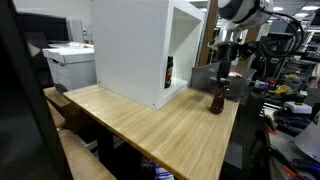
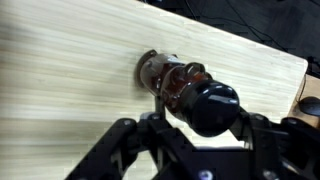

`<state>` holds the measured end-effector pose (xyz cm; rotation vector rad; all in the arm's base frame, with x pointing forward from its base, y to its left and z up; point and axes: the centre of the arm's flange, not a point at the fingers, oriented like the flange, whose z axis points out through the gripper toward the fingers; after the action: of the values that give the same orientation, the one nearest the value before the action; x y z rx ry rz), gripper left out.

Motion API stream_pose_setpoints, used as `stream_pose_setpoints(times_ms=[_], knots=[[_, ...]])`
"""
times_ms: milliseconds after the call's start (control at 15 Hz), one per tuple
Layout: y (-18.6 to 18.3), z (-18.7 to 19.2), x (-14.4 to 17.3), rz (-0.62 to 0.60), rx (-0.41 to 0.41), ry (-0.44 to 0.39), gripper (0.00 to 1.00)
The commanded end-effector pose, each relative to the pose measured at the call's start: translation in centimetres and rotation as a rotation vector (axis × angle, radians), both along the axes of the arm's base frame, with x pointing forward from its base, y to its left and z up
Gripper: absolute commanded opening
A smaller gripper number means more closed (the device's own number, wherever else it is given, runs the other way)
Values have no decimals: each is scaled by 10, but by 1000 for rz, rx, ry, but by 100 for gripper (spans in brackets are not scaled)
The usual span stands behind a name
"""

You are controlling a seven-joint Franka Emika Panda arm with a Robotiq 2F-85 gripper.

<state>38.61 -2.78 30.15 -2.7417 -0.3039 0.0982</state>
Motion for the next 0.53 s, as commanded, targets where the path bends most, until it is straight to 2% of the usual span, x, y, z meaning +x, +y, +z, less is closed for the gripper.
stream_pose_setpoints(times_ms=[0, 467], knots=[[20, 17, 5, -3, -90, -23, 33], [50, 33, 30, 6, -179, -106, 33]])
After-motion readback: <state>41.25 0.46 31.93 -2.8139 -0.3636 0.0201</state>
